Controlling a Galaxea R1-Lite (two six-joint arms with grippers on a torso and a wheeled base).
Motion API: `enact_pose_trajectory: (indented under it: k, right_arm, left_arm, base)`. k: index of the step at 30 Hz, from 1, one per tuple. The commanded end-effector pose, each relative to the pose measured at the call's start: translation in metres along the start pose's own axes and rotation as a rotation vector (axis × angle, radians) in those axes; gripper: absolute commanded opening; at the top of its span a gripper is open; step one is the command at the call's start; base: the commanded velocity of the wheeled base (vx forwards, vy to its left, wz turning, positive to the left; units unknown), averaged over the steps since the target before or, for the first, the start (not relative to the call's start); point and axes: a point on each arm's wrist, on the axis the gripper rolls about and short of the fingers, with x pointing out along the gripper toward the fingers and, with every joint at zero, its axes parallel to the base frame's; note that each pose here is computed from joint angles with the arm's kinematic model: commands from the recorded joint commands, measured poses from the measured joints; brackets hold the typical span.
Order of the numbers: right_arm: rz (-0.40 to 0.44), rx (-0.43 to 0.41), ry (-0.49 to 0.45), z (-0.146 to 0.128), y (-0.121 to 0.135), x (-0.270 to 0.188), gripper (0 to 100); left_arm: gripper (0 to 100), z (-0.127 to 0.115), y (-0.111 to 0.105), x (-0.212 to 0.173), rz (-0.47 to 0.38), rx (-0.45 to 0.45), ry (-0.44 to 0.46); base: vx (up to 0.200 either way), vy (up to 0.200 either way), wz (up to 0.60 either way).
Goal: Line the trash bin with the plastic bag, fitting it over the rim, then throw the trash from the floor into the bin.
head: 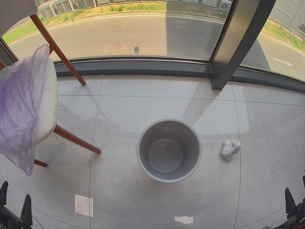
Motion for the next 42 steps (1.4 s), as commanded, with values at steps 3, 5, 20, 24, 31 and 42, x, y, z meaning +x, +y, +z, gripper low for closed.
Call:
enact_pose_trajectory:
  k: [3, 5, 20, 24, 31, 42]
  right_arm:
    - [0.002, 0.0, -0.002, -0.005, 0.0, 0.0, 100]
    - [0.002, -0.001, 0.0, -0.005, 0.0, 0.0, 100]
    - [0.004, 0.0, -0.003, -0.005, 0.0, 0.0, 100]
    - [0.004, 0.0, -0.003, -0.005, 0.0, 0.0, 100]
    - [0.004, 0.0, -0.003, -0.005, 0.0, 0.0, 100]
    - [0.004, 0.0, -0.005, -0.004, 0.0, 0.0, 100]
  left_arm:
    - [100, 0.005, 0.0, -0.001, -0.005, -0.001, -0.092]
    - [100, 0.009, 0.0, -0.001, -0.007, 0.001, -0.113]
    - [100, 0.047, -0.001, -0.018, -0.016, 0.147, -0.084]
    - [100, 0.058, -0.003, -0.022, -0.129, 0.148, -0.127]
    - [100, 0.08, -0.002, -0.001, -0.092, 0.155, -0.133]
    - [100, 0.115, 0.002, 0.066, 0.033, 0.144, 0.098]
  base:
    - [0.0, 0.0, 0.0]
    - [0.0, 0.0, 0.0]
    - [0.0, 0.0, 0.0]
    - [0.0, 0.0, 0.0]
    - [0.0, 0.0, 0.0]
    - [0.0, 0.0, 0.0]
